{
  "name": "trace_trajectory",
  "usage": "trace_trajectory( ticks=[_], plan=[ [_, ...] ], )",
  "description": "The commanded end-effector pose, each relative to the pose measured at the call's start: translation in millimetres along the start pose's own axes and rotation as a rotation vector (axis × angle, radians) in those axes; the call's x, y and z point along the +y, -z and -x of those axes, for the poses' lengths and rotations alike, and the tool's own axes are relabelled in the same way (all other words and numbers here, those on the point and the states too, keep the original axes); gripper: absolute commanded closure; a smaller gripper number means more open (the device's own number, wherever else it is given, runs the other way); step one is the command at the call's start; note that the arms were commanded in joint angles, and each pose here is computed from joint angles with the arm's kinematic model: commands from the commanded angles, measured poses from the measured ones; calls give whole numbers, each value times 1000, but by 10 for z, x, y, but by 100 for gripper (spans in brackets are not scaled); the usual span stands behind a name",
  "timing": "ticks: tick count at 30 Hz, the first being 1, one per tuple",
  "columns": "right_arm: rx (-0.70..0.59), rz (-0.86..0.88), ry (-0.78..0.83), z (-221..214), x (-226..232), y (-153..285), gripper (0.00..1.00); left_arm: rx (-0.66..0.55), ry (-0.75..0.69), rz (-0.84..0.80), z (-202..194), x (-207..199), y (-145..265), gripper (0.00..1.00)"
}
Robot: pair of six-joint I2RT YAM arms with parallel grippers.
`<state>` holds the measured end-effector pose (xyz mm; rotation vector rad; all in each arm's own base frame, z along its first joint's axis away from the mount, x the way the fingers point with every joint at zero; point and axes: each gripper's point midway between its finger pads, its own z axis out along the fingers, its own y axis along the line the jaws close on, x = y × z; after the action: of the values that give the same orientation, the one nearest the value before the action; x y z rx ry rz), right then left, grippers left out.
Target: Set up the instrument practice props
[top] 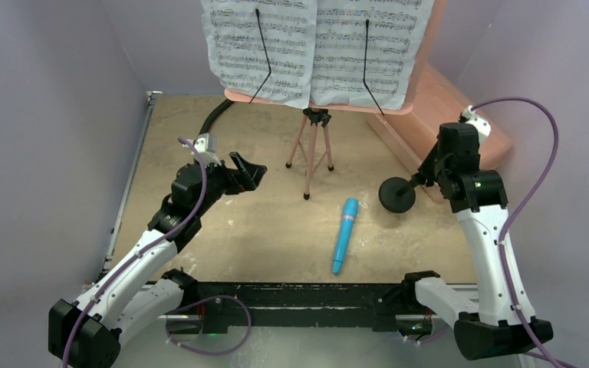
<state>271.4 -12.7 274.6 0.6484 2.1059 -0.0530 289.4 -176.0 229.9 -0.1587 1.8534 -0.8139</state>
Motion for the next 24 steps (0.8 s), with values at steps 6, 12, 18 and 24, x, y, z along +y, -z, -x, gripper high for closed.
trace_trajectory(
  ticks=[6,12,18,24],
  plan=[
    [25,298,-101,331,568,537,100,-45,-18,-209,163,-434,6,1],
    [202,452,-145,-20,841,603,100,-29,-29,-277,143,-552,8,1],
    [350,590,-203,-394,1067,565,100,-12,-22,-293,105,-578,6,1],
    [416,637,-223,-563,1173,506,100,-10,-22,-301,103,-593,11,1]
  ],
)
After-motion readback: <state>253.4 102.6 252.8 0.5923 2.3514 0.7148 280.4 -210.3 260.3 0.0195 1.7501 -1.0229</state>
